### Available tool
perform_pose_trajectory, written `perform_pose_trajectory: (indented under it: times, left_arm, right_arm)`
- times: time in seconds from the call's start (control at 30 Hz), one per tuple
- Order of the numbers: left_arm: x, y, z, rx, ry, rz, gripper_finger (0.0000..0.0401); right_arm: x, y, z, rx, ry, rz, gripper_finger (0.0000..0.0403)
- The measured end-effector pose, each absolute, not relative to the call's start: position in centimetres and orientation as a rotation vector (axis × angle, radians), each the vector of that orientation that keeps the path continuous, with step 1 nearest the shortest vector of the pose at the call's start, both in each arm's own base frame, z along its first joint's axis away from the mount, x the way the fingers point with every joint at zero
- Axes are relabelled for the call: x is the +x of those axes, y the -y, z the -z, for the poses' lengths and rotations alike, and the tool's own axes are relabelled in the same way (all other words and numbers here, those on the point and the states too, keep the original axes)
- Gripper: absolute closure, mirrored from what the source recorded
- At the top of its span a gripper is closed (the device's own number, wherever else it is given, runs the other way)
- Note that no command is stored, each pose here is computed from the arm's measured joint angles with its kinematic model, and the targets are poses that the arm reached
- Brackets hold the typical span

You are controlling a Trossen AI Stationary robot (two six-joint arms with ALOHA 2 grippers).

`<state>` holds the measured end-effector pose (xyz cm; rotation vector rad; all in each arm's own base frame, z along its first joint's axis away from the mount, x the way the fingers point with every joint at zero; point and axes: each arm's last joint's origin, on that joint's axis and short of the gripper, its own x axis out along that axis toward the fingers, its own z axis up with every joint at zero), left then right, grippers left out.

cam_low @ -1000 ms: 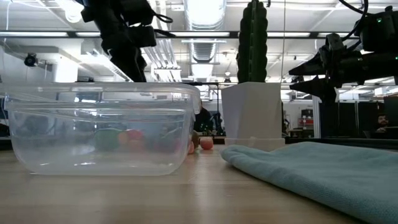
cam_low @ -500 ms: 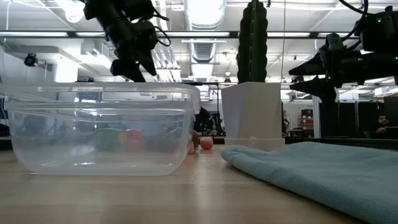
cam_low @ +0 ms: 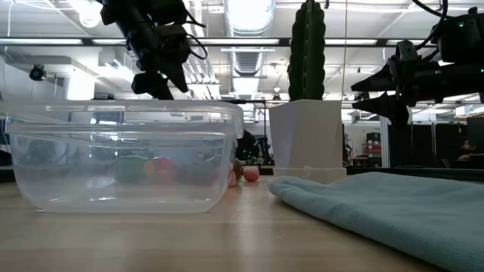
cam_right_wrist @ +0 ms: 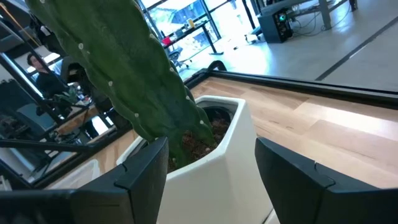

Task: Pick and placing Produce into tupperware
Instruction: Put the green corncob into the transparent bin

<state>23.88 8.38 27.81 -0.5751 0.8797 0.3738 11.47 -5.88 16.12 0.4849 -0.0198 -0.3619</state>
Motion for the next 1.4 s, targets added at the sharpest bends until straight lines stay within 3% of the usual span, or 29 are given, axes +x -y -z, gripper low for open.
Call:
perform_pose_trajectory:
  times: [0.2, 0.37, 0.47, 0.57, 0.87, 1.07, 1.4]
  left_arm:
    - [23.4, -8.0, -25.7, -0.549, -1.079, -0.306, 0.0121]
    - [23.2, -6.6, -24.5, -0.111, -1.224, -0.012, 0.0121]
    - [23.3, -5.9, -24.6, 0.176, -1.251, 0.051, 0.0121]
    - [23.4, -5.6, -24.4, 0.295, -1.269, 0.091, 0.0121]
    - [23.3, -5.6, -20.6, 0.270, -1.393, 0.139, 0.0121]
    - [24.3, -5.8, -19.8, 0.261, -1.322, 0.104, 0.0121]
    - [23.9, -5.7, -16.4, 0.205, -1.432, 0.117, 0.0121]
  right_arm:
    - [11.5, 5.9, -16.1, 0.485, 0.020, 0.362, 0.0170]
    - [11.5, 5.9, -16.1, 0.485, 0.020, 0.362, 0.0170]
    - [11.5, 5.9, -16.1, 0.485, 0.020, 0.361, 0.0170]
    - [11.5, 5.9, -16.1, 0.485, 0.019, 0.362, 0.0170]
    - [11.5, 5.9, -16.1, 0.485, 0.019, 0.362, 0.0170]
    - [11.5, 5.9, -16.1, 0.485, 0.020, 0.361, 0.0170]
    - [11.5, 5.9, -16.1, 0.485, 0.019, 0.362, 0.0170]
